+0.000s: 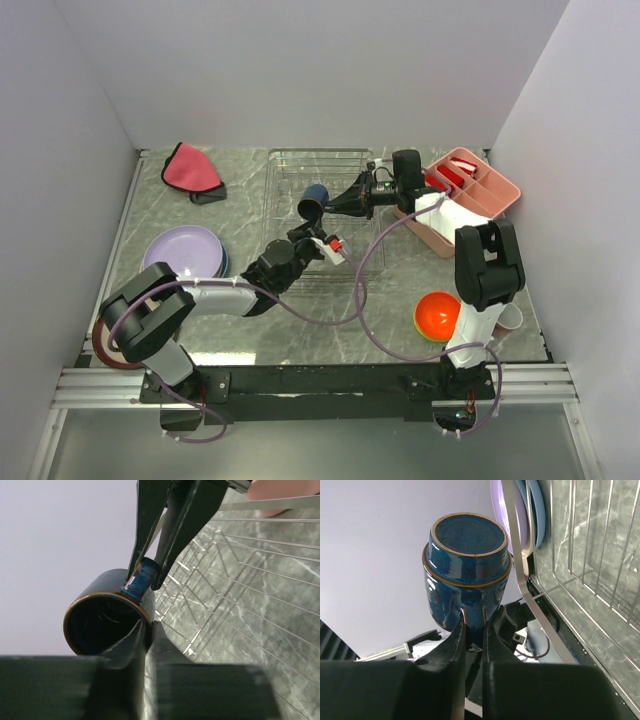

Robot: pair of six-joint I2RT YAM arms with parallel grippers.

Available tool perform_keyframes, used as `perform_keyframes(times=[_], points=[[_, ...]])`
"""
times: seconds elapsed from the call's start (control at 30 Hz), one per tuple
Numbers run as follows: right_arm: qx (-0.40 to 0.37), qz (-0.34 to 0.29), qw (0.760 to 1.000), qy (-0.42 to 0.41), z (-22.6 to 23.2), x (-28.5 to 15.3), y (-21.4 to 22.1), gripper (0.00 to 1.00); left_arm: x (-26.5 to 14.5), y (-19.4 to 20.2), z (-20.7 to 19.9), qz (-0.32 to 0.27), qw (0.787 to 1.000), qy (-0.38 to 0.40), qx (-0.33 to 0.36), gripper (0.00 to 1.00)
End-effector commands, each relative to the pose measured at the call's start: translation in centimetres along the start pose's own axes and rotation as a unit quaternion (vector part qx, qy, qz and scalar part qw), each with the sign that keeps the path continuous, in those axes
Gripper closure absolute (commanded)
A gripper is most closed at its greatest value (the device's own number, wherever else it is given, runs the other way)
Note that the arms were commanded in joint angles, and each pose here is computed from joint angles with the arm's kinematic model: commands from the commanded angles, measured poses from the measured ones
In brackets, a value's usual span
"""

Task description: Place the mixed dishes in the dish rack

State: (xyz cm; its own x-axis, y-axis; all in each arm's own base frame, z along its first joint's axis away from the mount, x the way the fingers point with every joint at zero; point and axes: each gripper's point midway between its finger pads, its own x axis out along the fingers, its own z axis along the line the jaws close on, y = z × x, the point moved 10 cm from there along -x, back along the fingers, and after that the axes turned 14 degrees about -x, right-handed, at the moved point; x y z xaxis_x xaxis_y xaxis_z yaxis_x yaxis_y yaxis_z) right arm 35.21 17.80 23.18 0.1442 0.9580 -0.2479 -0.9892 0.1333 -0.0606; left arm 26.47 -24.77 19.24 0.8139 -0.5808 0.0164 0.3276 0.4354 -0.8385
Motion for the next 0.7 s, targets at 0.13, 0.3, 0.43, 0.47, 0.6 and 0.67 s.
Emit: perform_keyframes(times=[0.13, 0.3, 0.43, 0.47, 0.6, 0.67], points=[[-0.242, -0.044, 0.967, -0.070, 6.3, -1.4, -5.6, 1.00, 0.5, -4.2, 5.1, 0.007, 0.993, -0.106, -0.046, 0.22], [-0.327, -0.055, 0.941, -0.061, 6.7, -0.4, -9.0, 1.00, -3.4, -5.5, 8.7, 0.043, 0.994, -0.080, -0.068, 0.04], [-0.461, -0.081, 0.884, -0.023, 8.3, 0.4, -11.6, 1.00, -6.3, -6.2, 9.9, 0.075, 0.988, -0.071, -0.111, 0.01], [-0.468, -0.073, 0.881, -0.013, 7.5, 1.1, -11.9, 1.00, -6.9, -6.1, 9.9, 0.096, 0.986, -0.068, -0.116, 0.00], [-0.569, -0.097, 0.817, 0.014, 7.1, 1.9, -12.8, 1.00, -8.3, -5.4, 10.6, 0.135, 0.975, -0.112, -0.137, 0.00], [-0.598, -0.100, 0.794, 0.030, 6.8, 2.4, -12.8, 1.00, -8.6, -4.6, 11.4, 0.143, 0.972, -0.129, -0.136, 0.00]])
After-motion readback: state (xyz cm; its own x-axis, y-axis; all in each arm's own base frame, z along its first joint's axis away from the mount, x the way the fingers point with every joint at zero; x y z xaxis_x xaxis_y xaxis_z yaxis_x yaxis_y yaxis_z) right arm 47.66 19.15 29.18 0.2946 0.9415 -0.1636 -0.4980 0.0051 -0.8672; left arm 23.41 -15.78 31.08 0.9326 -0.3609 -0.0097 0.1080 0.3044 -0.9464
